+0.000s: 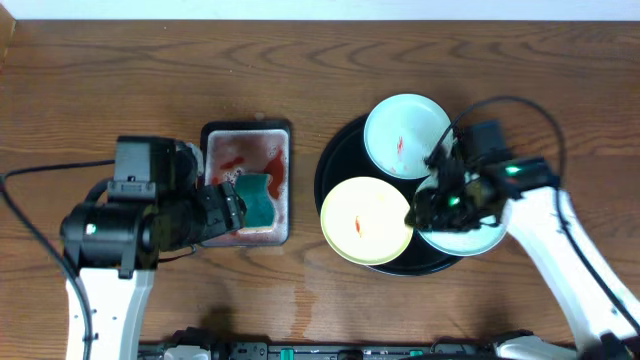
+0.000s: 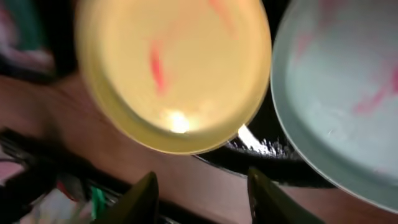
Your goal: Clean dirty plates on tray and stack at the side
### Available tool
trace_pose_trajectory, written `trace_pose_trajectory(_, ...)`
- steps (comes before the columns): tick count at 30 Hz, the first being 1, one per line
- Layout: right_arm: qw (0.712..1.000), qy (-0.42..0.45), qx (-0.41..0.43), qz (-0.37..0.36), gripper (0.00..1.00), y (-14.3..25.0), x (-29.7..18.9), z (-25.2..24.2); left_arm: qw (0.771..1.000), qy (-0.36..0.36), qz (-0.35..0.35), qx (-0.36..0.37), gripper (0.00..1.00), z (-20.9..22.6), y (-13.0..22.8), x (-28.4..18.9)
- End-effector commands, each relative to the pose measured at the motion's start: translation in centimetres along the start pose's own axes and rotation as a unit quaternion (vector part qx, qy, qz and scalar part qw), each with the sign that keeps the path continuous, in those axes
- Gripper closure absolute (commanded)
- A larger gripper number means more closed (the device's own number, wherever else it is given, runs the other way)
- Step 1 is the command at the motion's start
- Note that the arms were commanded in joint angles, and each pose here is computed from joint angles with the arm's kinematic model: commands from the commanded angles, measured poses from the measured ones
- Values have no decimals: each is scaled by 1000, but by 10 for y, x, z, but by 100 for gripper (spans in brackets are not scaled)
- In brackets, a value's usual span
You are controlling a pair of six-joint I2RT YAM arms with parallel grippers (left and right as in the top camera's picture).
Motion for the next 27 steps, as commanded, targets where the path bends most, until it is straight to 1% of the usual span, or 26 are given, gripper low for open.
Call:
trace_pose_trajectory(1,998,16,55,33,59,10,23,-10,1000,1,12,11,21,0,-3,4)
trace_pose_trajectory(5,994,21,92,56,59,22,48,-18,1000,0,16,16,20,0,-7,9)
trace_pose_trajectory(8,993,18,111,41,61,22,64,-21,1000,-1,17,17,21,0,-10,11)
trace_pose_trajectory(10,991,23,133,20,65,20,71,-25,1000,-1,17,17,21,0,-12,13)
trace_pose_trajectory(13,987,34,155,-7,69,18,81,-31,1000,-1,18,17,21,0,-14,16)
trace_pose_trajectory(15,986,36,160,-27,76,15,87,-34,1000,-2,22,16,21,0,-16,18)
trace_pose_trajectory(16,986,35,159,-37,83,13,88,-34,1000,-2,24,16,21,0,-16,19)
trace_pose_trajectory(17,986,35,156,-50,93,10,89,-35,1000,-3,26,15,21,0,-17,20)
trace_pose_trajectory(18,986,34,151,-65,99,5,89,-34,1000,-3,27,15,21,1,-17,21)
trace_pose_trajectory(19,986,35,146,-78,99,1,88,-34,999,-4,29,14,21,1,-17,22)
trace_pose_trajectory(23,988,31,77,-127,99,-19,76,-26,999,-5,35,13,21,1,-18,25)
trace_pose_trajectory(27,985,52,29,-162,99,-35,63,-21,999,-6,38,12,21,1,-19,26)
Point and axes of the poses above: each gripper's point midway between its finger pads, its own x axis out along the fingers, its own z axis along the line the jaws close on, y = z × x, the point moved 7 cm from there along -x, back along the fingers, and after that the axes turned 5 degrees about x, right-handed, at the moved point
